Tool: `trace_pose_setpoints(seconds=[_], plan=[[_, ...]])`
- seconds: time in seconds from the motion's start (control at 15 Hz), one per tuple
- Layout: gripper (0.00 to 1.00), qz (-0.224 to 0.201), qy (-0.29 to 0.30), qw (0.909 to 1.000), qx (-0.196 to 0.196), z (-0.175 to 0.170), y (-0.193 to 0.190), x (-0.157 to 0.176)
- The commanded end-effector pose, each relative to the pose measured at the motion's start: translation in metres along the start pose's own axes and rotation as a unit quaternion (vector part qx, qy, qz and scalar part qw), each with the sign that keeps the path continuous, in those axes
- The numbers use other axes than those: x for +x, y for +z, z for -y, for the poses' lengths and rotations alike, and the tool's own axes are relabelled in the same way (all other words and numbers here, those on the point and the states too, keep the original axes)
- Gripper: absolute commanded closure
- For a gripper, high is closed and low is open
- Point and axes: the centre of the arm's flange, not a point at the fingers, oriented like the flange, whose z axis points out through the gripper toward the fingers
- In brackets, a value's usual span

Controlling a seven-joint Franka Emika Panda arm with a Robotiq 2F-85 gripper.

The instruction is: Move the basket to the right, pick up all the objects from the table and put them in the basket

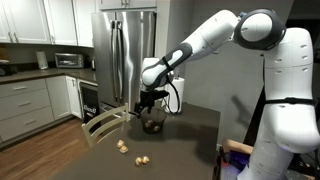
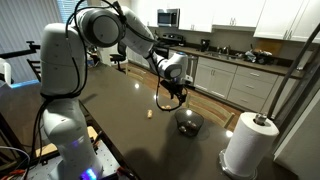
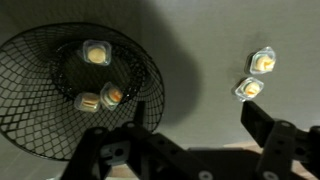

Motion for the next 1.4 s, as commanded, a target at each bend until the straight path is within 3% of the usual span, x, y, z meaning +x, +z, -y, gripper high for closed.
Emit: trace_pose_setpoints(seconds=[0.0,0.33,0.73,1.33], plan=[[0.00,0.014,-0.062,0.9979,0.014,0.031,0.008,-0.014],[0.00,0.084,-0.132,0.9873,0.029,0.065,0.037,-0.035],[0.00,0.166,-0.173,0.9700,0.039,0.075,0.067,-0.057],[0.00,0.190,-0.233,0.9534,0.021,0.075,0.102,-0.104]])
